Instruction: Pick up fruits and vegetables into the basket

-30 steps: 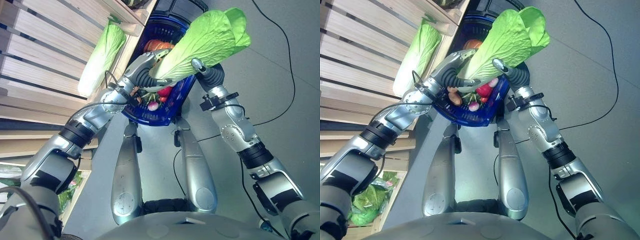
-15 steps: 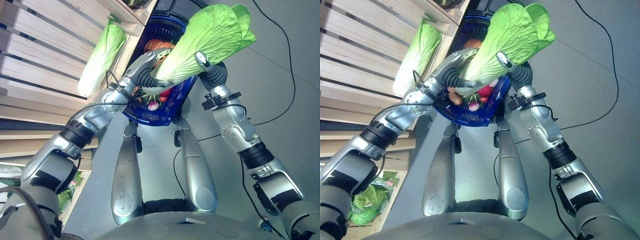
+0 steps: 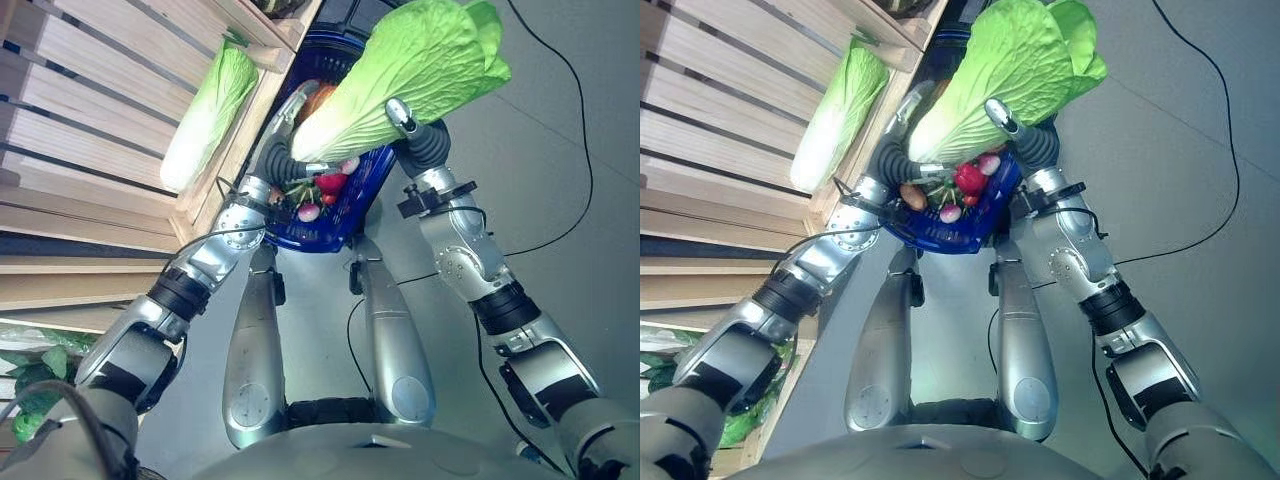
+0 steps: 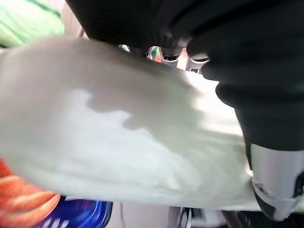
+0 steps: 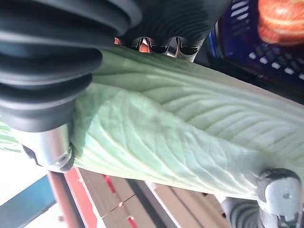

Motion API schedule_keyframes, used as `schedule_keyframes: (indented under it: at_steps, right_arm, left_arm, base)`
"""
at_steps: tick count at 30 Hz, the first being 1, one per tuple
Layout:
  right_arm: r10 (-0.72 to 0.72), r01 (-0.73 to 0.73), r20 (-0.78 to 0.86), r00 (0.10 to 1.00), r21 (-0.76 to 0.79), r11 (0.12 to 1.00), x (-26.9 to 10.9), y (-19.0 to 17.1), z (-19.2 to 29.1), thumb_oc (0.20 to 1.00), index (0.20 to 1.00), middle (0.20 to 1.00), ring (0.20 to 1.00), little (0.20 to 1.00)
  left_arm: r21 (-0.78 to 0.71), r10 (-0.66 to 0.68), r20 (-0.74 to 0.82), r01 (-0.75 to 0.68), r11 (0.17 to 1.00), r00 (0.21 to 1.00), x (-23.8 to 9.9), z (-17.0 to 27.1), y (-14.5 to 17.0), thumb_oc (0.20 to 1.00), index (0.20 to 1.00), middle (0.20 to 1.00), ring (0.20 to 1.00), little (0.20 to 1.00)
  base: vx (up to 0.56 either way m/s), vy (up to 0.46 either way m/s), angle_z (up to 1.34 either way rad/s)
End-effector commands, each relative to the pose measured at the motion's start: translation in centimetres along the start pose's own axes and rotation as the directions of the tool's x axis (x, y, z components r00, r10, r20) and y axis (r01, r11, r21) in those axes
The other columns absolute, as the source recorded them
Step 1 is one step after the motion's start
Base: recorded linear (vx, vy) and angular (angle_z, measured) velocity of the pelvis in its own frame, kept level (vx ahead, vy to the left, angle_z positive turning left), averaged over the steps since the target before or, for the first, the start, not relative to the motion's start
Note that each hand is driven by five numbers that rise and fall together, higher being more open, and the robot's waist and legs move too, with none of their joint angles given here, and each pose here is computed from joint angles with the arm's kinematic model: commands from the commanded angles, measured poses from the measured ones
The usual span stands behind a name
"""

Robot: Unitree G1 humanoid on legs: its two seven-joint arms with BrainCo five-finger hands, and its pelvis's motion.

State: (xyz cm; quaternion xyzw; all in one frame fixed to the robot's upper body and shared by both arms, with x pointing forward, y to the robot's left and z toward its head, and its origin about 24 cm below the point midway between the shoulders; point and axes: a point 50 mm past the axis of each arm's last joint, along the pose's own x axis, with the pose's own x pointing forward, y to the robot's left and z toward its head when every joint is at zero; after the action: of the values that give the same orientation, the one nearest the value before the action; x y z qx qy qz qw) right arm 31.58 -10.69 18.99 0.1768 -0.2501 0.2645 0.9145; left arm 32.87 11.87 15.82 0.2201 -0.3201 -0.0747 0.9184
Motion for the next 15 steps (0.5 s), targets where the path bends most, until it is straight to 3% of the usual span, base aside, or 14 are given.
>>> schedule_keyframes:
  at_steps: [1,8,15]
  right_arm:
    - [0.105,-0.104,0.174,0.979,-0.015,0.994,-0.3,1.7,3.1,0.200,0.200,0.200,0.200,0.200]
    - [0.079,-0.062,0.215,0.973,-0.087,0.994,-0.3,1.0,4.2,0.200,0.200,0.200,0.200,0.200]
    - [0.049,-0.010,0.230,0.972,-0.168,0.986,0.0,0.5,5.0,0.200,0.200,0.200,0.200,0.200]
  left_arm:
    - [-0.057,0.370,0.026,-0.368,0.928,0.929,1.0,0.4,6.0,1.000,1.000,1.000,1.000,1.000]
    - [-0.079,0.576,-0.044,-0.577,0.813,0.817,0.5,-0.8,9.4,1.000,1.000,1.000,1.000,1.000]
    - [-0.010,0.650,-0.131,-0.657,0.754,0.748,0.0,-2.7,10.7,1.000,1.000,1.000,1.000,1.000]
  base:
    - [0.02,0.006,0.04]
    - [0.00,0.009,0.00]
    - [0.00,0.024,-0.01]
